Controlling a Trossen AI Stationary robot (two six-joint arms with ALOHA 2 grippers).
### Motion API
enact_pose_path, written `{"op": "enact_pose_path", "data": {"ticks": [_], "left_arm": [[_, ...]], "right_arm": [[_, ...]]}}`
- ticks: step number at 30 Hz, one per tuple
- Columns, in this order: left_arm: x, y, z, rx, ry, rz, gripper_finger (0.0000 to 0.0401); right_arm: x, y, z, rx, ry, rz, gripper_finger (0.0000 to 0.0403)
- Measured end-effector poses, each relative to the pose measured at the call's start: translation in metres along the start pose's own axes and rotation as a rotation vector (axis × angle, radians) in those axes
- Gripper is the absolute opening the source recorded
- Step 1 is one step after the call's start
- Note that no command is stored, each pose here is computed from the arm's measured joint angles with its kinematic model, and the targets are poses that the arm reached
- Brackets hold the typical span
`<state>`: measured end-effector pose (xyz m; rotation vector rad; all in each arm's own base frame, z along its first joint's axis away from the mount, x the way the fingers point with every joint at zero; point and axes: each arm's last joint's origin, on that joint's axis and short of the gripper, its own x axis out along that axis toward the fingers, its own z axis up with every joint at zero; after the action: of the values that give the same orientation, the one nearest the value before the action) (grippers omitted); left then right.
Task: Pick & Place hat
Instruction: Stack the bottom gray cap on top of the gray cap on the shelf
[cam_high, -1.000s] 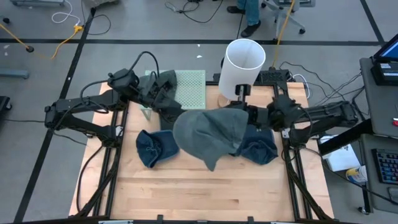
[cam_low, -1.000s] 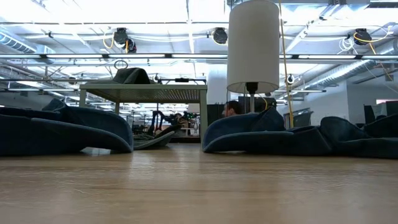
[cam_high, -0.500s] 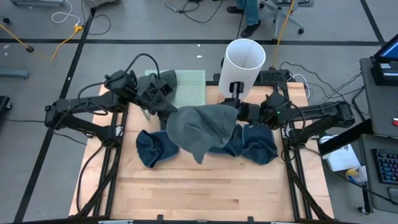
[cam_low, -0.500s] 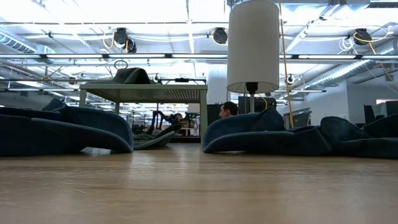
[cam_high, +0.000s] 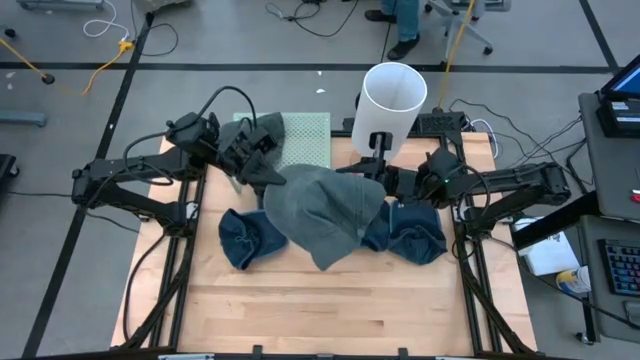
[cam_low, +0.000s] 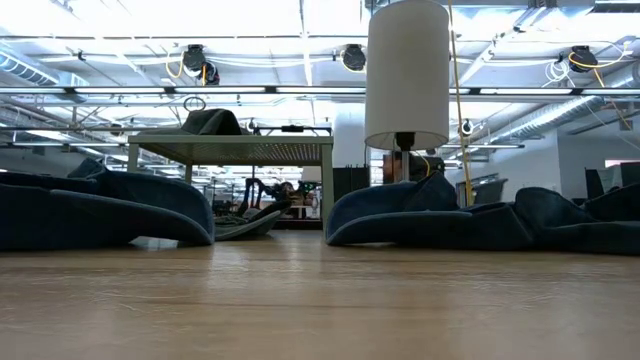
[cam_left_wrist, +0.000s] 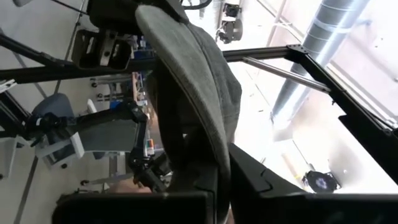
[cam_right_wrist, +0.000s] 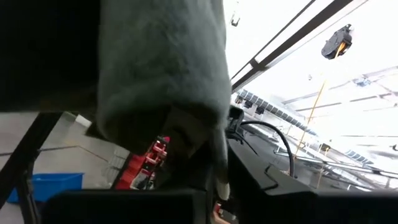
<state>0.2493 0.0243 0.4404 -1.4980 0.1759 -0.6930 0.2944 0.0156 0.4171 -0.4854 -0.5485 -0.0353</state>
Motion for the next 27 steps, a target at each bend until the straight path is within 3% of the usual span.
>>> {"op": "enact_pose_path", "data": {"ticks": [7, 14, 18, 22, 27], "left_arm": [[-0.003, -0.001, 0.003, 0.006, 0.02, 0.003, 0.001], [-0.01, -0.005, 0.009, 0.034, 0.016, -0.014, 0.0008], [-0.014, -0.006, 0.014, 0.042, 0.014, -0.005, 0.0013], [-0.019, -0.007, 0.019, 0.074, 0.0, 0.0, 0.0008], [-0.026, -0.008, 0.026, 0.091, -0.006, 0.014, 0.0008]], "right_arm": [[-0.004, 0.005, 0.004, -0.007, 0.064, 0.05, 0.011], [-0.021, 0.005, 0.029, 0.02, 0.195, -0.013, 0.023], [-0.034, 0.008, 0.046, 0.114, 0.264, -0.054, 0.0286], [-0.048, 0.009, 0.064, 0.22, 0.33, -0.139, 0.0317], [-0.065, 0.013, 0.085, 0.346, 0.327, -0.113, 0.0326]]}}
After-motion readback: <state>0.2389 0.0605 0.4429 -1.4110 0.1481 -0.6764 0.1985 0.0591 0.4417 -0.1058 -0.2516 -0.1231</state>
